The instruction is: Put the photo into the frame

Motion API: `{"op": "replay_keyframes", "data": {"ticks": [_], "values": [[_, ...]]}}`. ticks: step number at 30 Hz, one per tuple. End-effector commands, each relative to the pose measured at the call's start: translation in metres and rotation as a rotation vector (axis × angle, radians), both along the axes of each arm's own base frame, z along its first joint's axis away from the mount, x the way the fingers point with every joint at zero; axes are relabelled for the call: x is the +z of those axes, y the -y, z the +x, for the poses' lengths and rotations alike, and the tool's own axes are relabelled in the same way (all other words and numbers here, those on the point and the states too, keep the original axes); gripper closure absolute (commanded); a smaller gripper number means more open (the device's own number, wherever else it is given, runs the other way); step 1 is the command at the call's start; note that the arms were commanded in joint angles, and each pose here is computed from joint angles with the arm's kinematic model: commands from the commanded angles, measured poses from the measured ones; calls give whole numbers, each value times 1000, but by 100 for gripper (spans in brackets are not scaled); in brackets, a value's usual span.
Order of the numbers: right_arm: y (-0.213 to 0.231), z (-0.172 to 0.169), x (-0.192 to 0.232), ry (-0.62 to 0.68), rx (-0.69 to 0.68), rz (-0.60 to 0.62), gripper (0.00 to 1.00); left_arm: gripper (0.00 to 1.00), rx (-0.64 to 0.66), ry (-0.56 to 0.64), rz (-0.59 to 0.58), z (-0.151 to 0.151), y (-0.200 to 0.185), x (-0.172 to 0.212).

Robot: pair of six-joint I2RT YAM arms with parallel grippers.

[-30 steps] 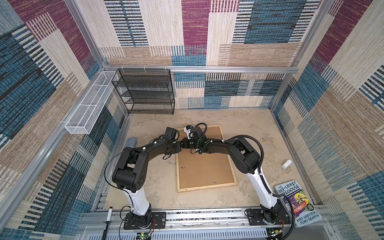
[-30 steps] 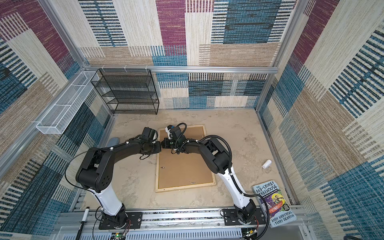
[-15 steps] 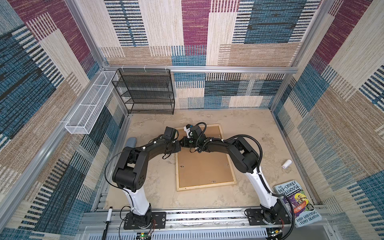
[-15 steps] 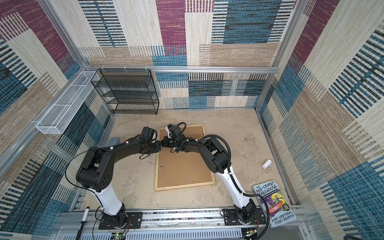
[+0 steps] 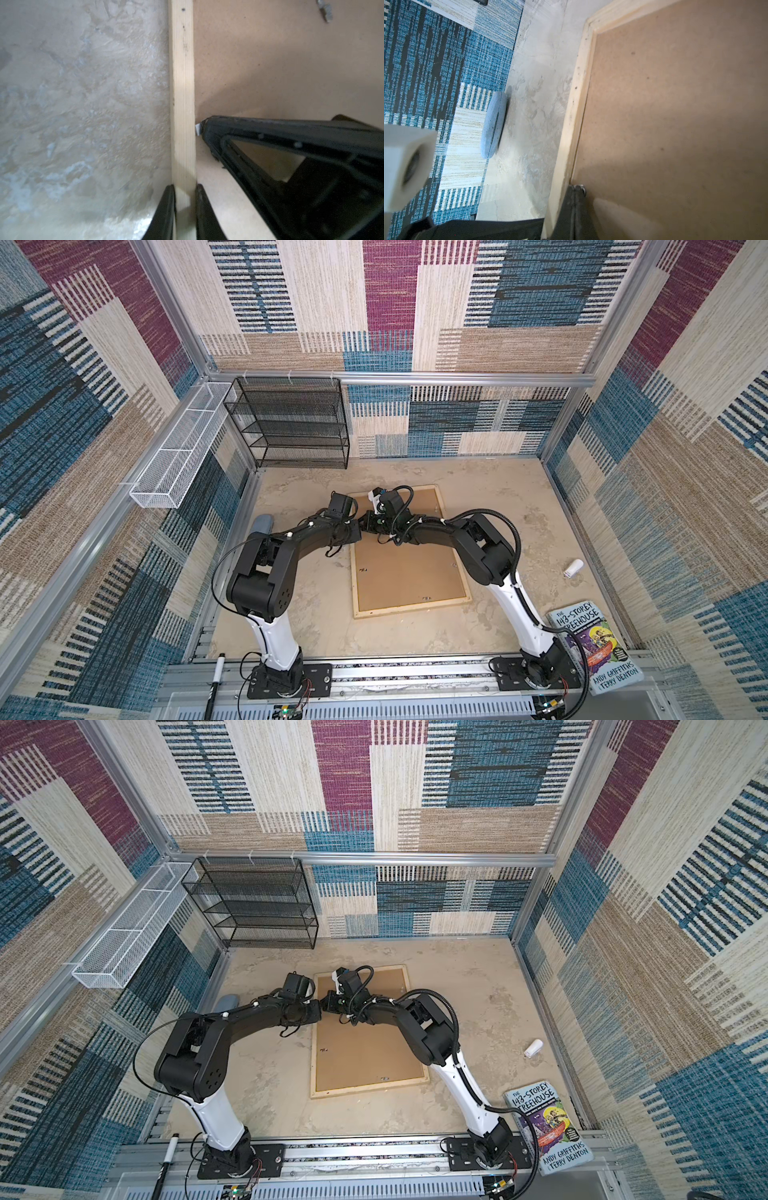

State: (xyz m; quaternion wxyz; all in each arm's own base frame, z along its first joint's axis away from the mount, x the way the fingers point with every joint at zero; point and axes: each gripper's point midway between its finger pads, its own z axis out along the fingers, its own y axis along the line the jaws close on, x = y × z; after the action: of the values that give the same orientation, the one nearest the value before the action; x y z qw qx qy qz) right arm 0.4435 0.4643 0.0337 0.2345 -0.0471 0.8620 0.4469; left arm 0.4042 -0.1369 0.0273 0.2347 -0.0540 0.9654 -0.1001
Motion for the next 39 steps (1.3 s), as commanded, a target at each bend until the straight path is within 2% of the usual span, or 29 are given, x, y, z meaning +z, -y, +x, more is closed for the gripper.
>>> {"op": "replay_keyframes", "data": {"ticks": [1, 10, 14, 19, 23, 27, 30, 32, 39], "values": [[6, -16, -42, -111, -34, -90, 100, 82, -128, -146, -71, -34, 23, -20], [7, -17, -41, -107, -30, -85, 100, 82, -129, -144, -50, -32, 22, -19], [9, -15, -30, -68, -19, -97, 100, 77, -108, -141, 12, -24, 11, -14], [19, -12, -16, -34, -38, -109, 100, 71, -116, -97, 19, -6, 10, -1], [23, -7, -3, -17, -50, -98, 93, 68, -127, -76, 41, 5, 9, 8], [38, -11, -4, -24, -64, -104, 84, 60, -124, -59, 56, 8, 6, 17], [42, -11, 1, -16, -66, -104, 76, 59, -119, -54, 50, 3, 6, 26], [41, -13, 2, -16, -50, -103, 75, 59, -109, -64, 33, -3, 5, 32], [48, -30, -2, -6, -12, -140, 68, 59, -33, -143, 8, -61, -7, 33]]}}
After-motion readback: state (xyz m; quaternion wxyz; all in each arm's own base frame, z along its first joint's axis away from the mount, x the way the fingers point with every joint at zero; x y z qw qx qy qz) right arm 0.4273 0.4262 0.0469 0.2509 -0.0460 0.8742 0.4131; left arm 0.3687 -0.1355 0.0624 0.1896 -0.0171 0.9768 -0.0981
